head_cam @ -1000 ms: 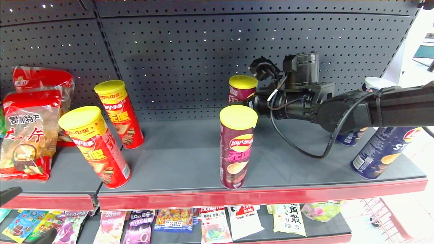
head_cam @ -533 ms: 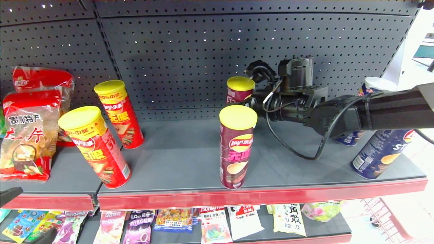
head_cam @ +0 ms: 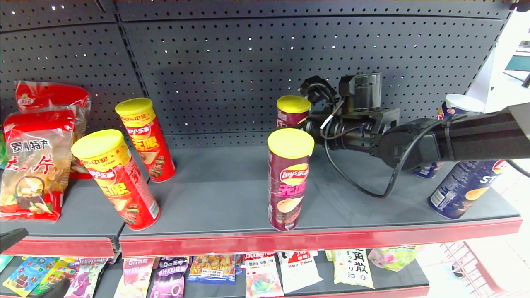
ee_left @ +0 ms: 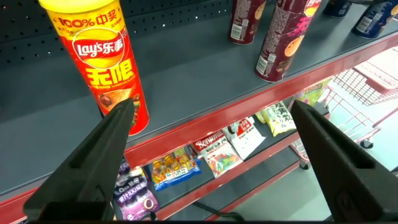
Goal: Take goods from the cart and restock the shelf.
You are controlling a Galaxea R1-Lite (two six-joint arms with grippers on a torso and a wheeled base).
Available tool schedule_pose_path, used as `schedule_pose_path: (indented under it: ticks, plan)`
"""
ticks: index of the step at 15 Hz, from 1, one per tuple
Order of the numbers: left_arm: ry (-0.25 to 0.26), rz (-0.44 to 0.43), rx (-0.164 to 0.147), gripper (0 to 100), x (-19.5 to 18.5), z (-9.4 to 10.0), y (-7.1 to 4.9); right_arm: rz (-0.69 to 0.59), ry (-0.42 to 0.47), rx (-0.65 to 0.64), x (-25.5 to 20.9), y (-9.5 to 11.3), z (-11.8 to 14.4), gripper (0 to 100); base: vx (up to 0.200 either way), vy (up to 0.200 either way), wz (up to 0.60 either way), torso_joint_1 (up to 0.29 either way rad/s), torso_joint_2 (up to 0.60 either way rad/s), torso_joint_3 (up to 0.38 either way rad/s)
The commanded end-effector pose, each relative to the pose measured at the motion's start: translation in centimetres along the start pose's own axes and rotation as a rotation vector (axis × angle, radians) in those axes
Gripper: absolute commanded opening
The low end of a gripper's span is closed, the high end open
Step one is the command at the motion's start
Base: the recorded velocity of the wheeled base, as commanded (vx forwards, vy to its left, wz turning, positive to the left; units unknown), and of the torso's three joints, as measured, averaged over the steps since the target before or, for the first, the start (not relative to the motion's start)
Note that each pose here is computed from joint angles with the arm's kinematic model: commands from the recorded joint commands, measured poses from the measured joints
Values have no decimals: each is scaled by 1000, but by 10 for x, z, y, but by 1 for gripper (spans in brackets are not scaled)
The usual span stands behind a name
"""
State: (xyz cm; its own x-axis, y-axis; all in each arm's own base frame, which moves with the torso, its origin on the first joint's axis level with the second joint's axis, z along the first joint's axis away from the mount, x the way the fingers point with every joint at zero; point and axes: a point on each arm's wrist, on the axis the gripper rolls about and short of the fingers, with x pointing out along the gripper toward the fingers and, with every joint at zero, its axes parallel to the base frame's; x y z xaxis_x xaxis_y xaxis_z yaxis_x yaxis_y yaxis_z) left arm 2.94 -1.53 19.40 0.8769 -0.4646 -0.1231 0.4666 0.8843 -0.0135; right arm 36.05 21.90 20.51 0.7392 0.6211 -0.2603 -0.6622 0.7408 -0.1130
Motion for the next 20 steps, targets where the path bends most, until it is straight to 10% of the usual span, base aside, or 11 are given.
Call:
schedule_pose_path:
  ticks: [1,2,20]
  plan:
    - [4,-1,0,100,1,0,0,3,9,1,-1,1,-2,0,0,0,0,0,0,0]
    - [4,-1,0,100,1,0,0,3,9,1,0,1,-2,100,0,0,0,0,0,0]
    - [26,-13,1,100,0,-10,0,-126,74,74,-62,2,-11,100,0,0,0,0,0,0]
